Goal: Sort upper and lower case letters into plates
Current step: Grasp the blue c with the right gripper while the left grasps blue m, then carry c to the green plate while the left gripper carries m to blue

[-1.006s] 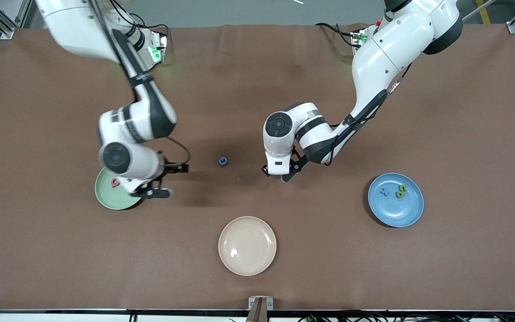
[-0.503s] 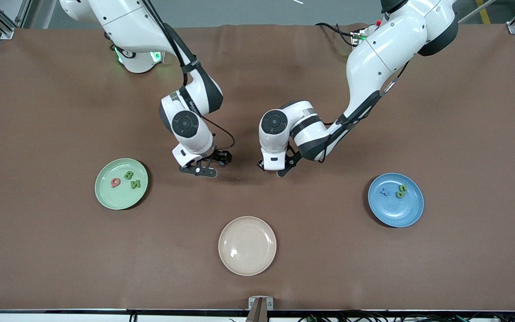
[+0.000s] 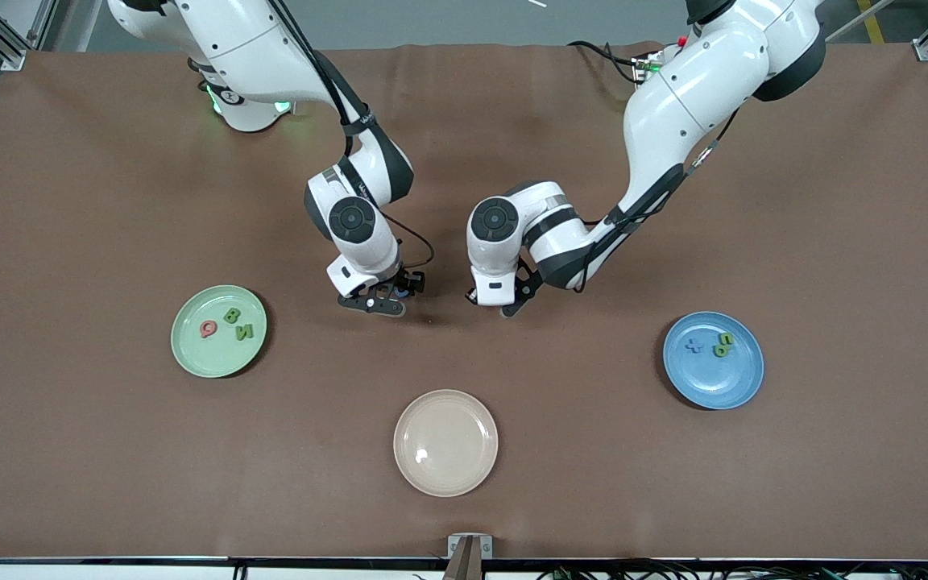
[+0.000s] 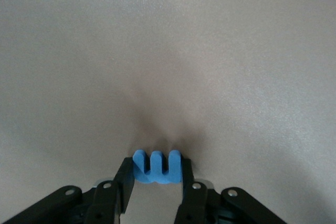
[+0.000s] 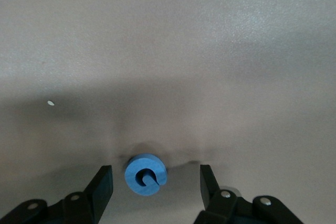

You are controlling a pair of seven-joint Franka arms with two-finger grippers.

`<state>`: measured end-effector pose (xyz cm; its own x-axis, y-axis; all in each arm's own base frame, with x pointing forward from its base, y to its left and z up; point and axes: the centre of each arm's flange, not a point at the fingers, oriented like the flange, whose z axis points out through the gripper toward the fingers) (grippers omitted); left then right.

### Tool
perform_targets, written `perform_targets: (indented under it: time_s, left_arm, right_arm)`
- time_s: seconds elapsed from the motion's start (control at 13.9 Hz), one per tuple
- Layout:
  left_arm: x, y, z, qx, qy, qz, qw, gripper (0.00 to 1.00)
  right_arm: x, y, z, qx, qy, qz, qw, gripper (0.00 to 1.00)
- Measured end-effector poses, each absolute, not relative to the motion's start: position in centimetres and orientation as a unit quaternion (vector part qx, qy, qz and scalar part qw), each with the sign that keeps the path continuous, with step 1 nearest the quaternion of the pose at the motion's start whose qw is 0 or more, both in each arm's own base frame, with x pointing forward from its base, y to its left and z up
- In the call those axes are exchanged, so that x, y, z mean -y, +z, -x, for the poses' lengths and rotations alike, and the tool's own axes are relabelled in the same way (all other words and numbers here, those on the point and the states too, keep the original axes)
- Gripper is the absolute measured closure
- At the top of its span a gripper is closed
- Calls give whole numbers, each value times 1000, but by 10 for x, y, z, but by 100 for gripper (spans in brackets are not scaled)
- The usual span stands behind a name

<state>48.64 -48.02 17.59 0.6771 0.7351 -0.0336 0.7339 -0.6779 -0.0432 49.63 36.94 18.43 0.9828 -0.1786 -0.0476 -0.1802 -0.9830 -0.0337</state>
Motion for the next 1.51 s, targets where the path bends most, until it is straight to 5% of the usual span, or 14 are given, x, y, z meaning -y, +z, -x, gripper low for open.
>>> perform_targets:
  time_s: [0.29, 0.72, 1.01, 1.29, 1.51]
  left_arm:
    - [468, 183, -504, 416, 18, 909, 7, 60]
    - [351, 269, -612, 451, -39, 892, -6, 60]
    - [240, 285, -660, 425, -45, 904, 20, 60]
    - [132, 277, -683, 399, -24, 915, 48, 60]
    - [96, 264, -681, 402, -8, 914, 59, 60]
  right_arm:
    - [-372, 177, -495, -88, 19, 996, 20, 34]
    - [-376, 177, -492, -83, 17, 996, 18, 44]
    - [-376, 180, -492, -85, 17, 996, 18, 64]
    - [-365, 184, -500, -95, 28, 995, 7, 64]
    - [-308, 220, -538, -79, 51, 996, -1, 64]
